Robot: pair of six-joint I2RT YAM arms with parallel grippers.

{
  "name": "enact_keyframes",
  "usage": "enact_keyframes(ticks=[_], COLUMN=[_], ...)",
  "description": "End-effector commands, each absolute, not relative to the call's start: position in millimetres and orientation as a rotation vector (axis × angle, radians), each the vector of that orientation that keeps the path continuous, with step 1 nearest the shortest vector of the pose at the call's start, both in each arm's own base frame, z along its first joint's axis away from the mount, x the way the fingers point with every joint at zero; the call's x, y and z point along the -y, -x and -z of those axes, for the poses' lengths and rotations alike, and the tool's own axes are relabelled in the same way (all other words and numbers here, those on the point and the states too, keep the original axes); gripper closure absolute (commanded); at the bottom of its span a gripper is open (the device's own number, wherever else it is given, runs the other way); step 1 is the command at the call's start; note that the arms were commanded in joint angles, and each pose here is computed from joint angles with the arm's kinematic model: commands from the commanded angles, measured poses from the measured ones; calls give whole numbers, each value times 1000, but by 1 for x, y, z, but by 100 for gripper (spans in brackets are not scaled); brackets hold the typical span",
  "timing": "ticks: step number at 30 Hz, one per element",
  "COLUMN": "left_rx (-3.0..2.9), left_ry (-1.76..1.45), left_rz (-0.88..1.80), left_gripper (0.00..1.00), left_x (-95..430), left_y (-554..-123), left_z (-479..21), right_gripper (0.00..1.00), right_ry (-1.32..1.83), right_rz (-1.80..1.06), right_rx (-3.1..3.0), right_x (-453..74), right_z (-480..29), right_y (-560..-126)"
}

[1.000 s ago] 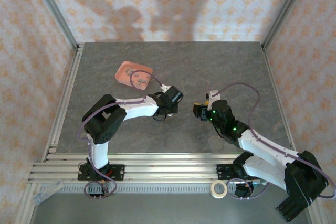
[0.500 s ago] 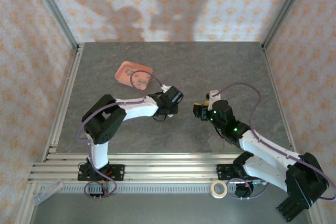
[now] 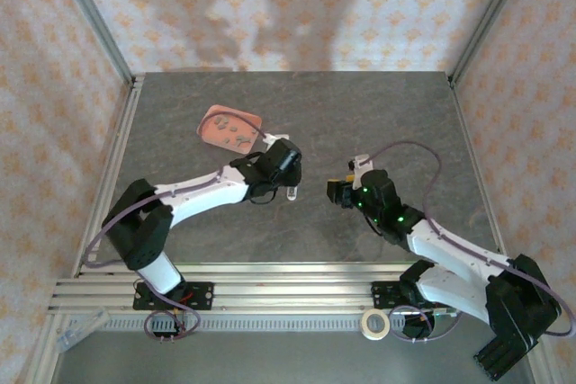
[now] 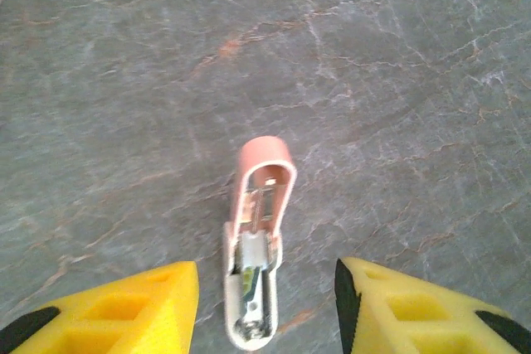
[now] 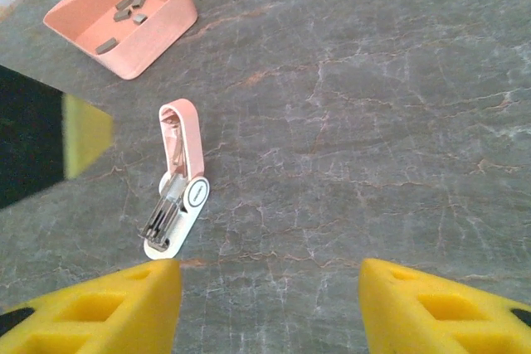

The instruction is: Load the staples into the stapler

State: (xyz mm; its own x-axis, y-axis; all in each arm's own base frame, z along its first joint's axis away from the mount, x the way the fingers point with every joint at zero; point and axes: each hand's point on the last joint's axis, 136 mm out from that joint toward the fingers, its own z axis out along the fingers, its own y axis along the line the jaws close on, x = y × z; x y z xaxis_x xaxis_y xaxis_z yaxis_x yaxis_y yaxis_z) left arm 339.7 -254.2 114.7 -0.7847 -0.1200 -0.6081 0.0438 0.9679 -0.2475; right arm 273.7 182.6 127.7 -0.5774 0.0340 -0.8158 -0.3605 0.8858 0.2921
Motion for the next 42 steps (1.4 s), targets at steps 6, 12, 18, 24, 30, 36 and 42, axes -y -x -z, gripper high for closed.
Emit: enact_keyframes(ticks=[6,12,18,24,30,36,42], left_rx=[-2479,-2491,-2544,-2603,-2651,-2656,-2643], left_ry=[291,492,546,536,520,516,470], left_rz=[159,74,6,-23,5,22,-74], left_gripper=[47,43,42,43,44,45,50], left_x=[144,77,53,55,65,70,60], left_y=[-310,-290,-287,-298,-309,-315,-319], left_z=[-112,-99,-77,-57,-38,-32,-35], right_gripper=[42,42,42,41,41,41,41], right_ry=[276,322,336,348,354,354,359], right_rz=[-612,-625,-618,-619,-607,-595,-589], right_rx=[-2093,-2105,-2100,-2105,-2105,-2109,-2109], right_x=[-211,-224,-226,-226,-225,-223,-223], right_z=[-143,-141,-142,-141,-141,-140,-139], right_y=[-283,-283,-281,-278,-276,-276,-277])
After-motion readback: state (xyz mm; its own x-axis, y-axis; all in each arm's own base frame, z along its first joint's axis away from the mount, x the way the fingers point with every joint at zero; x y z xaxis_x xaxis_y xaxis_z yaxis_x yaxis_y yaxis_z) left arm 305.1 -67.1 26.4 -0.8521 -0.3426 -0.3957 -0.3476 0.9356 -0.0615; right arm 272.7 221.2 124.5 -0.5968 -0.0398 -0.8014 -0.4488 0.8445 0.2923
